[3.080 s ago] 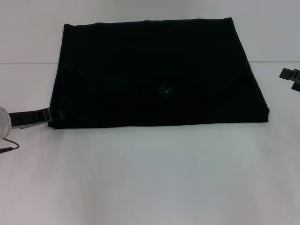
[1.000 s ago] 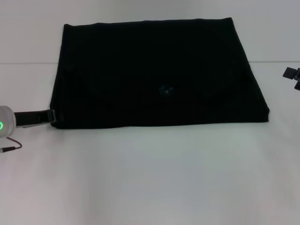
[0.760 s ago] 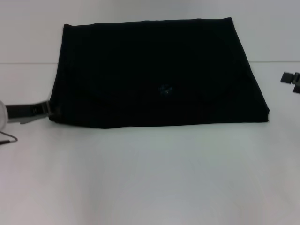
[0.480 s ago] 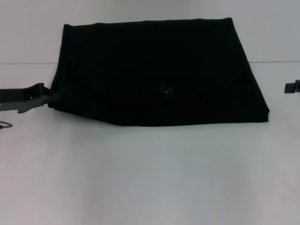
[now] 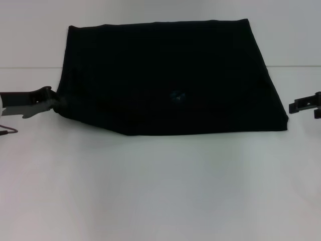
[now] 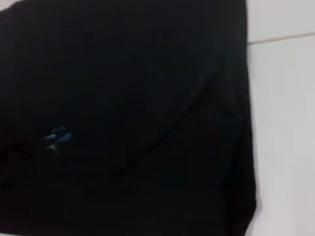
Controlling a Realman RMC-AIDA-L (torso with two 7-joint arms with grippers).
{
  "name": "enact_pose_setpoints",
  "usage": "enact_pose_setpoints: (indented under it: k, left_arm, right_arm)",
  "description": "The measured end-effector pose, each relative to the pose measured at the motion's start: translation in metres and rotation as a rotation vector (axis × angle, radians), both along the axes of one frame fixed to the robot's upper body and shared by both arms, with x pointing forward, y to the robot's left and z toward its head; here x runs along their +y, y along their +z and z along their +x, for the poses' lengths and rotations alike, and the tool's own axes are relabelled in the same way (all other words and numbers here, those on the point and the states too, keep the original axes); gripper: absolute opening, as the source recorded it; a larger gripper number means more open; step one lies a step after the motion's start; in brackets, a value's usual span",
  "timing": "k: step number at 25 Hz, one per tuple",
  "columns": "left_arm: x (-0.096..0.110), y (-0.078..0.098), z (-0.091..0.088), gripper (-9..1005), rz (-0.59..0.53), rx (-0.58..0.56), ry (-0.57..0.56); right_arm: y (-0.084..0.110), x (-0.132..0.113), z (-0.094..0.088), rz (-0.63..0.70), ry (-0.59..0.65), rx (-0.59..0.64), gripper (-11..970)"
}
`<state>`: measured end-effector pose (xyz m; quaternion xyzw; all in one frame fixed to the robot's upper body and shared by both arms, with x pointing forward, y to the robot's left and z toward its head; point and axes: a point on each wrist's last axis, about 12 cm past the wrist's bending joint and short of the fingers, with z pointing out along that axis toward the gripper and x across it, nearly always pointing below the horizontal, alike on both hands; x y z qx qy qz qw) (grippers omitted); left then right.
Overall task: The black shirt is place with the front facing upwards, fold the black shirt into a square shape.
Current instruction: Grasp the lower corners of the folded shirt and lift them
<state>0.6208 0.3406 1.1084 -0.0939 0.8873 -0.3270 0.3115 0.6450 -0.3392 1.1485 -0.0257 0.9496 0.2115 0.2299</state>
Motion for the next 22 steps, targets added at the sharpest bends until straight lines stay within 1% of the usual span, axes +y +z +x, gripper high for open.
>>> enact_pose_setpoints:
  k: [3,6,11,14,20,22]
  left_arm:
    - [0.0,0.0,0.0,9,0.003,-0.002,0.002]
    - [-0.002,-0.001,0.0,10,0.003,-0.004,0.005]
    - [-0.003,-0.002,0.0,12,0.002,-0.004,0.005]
    - [-0.002,-0.003,0.0,13,0.0,-0.002,0.007]
    - [-0.003,-0.005,-0.002,16,-0.002,0.001,0.01]
    - [-0.003,-0.005,-0.002,16,-0.002,0.001,0.01]
  right_arm:
    - [-0.007,0.006,0.003,-0.018,-0.014,-0.014,914]
    - [-0.014,0.013,0.005,-0.024,-0.036,-0.03,870]
    - [-0.02,0.016,0.006,-0.029,-0.054,-0.029,798]
    - [-0.028,0.018,0.006,-0.032,-0.066,-0.028,754]
    - [-0.042,0.031,0.007,-0.065,-0.072,-0.052,504]
    - [-0.046,0.036,0.007,-0.074,-0.07,-0.061,475]
